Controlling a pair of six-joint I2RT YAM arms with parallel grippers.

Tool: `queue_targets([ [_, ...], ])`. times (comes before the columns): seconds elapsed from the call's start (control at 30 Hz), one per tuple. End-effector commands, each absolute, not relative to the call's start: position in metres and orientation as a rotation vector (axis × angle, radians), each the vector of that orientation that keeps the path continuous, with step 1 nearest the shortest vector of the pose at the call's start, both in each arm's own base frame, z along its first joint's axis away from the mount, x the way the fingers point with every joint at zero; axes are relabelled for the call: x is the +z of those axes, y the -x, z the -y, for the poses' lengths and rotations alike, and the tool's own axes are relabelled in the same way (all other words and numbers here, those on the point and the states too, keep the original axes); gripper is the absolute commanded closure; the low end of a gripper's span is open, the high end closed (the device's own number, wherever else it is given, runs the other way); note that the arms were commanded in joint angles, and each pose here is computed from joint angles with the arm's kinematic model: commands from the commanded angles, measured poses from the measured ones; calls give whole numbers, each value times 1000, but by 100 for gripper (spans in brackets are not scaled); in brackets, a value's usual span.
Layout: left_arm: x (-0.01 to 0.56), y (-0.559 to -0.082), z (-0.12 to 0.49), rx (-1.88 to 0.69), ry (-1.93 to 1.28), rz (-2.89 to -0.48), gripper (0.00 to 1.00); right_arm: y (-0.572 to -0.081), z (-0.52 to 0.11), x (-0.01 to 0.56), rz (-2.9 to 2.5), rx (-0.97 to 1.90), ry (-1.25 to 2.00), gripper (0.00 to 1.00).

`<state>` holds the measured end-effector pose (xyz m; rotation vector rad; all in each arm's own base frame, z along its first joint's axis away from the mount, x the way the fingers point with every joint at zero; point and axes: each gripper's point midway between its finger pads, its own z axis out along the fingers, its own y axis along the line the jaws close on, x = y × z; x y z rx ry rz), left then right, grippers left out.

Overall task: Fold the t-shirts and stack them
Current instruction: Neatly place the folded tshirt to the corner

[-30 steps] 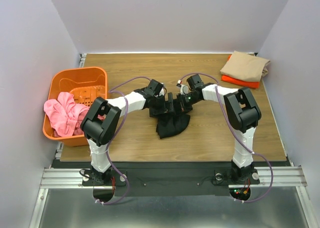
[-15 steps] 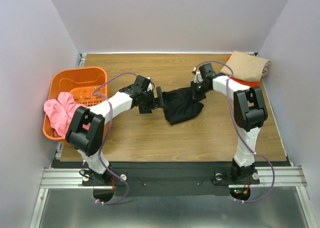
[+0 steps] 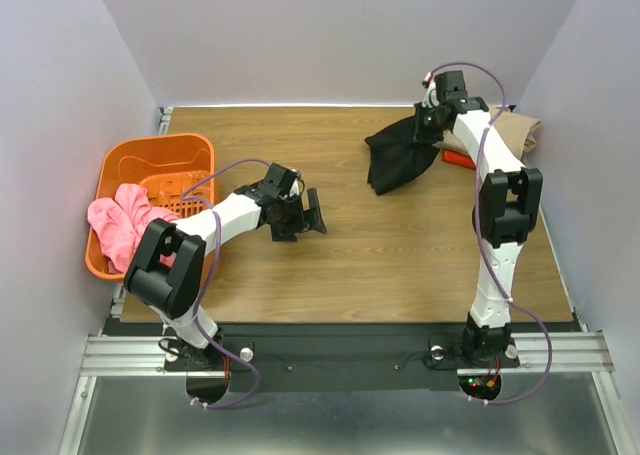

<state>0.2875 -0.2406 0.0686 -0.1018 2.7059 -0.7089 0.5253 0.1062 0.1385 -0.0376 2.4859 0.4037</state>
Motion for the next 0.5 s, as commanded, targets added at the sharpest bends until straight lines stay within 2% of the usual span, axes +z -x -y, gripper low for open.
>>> queue_targets([
  [0.0,77,-280,234,-720,94,-2674,2,-552,-71,169,-2410,326,-39,100],
  [0.23,70,-268,225,-706,114,-2692,2,-594,-13,221,-2233,304,-245,100],
  [0.47,69,-267,223,-695,122,-2699,1,-607,44,243,-2135,273,-399,100],
])
